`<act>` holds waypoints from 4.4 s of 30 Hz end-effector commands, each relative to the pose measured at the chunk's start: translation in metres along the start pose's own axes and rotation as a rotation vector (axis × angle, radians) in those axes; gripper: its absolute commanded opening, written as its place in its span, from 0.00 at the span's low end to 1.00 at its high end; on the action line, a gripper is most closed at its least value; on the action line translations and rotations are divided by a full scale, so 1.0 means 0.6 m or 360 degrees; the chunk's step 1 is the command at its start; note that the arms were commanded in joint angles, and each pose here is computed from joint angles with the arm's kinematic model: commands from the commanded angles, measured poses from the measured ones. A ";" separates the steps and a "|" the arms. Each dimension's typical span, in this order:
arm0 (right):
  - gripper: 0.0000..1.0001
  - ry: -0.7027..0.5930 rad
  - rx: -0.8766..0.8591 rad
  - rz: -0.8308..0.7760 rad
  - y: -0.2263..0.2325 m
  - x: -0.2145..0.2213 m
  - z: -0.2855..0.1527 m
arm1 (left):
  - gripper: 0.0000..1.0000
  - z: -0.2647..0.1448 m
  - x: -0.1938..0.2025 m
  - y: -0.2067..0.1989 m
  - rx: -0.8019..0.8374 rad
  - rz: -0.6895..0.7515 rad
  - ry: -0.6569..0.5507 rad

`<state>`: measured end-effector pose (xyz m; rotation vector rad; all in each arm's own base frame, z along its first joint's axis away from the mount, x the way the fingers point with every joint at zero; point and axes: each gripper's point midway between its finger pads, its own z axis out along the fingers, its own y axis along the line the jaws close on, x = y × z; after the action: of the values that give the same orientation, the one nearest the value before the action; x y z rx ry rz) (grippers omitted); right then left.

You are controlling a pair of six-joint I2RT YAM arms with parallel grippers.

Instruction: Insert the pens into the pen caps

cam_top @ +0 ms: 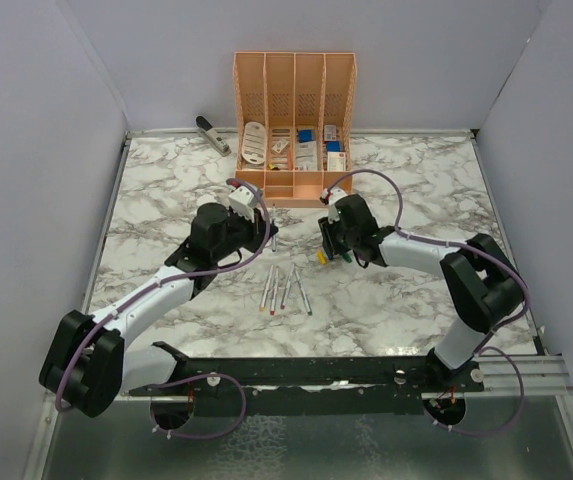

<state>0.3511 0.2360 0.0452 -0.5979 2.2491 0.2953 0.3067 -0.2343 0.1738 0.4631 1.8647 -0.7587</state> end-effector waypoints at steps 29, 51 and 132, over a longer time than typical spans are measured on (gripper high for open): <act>0.33 0.0265 0.0137 0.0056 -0.001 0.077 0.008 | 0.00 -0.014 -0.017 0.007 -0.0004 -0.0028 -0.0084; 0.01 -0.0565 0.0125 0.0283 -0.028 -0.265 -0.045 | 0.00 -0.016 -0.037 -0.039 0.0248 0.0019 -0.0095; 0.01 -0.1454 -0.1029 0.0159 0.148 -0.362 -0.253 | 0.00 0.013 -0.144 -0.114 0.0615 -0.0073 -0.0251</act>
<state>0.3427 0.3198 0.3247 -0.5022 1.2348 1.0846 0.3017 -0.2863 0.2450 0.5736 1.6971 -1.1709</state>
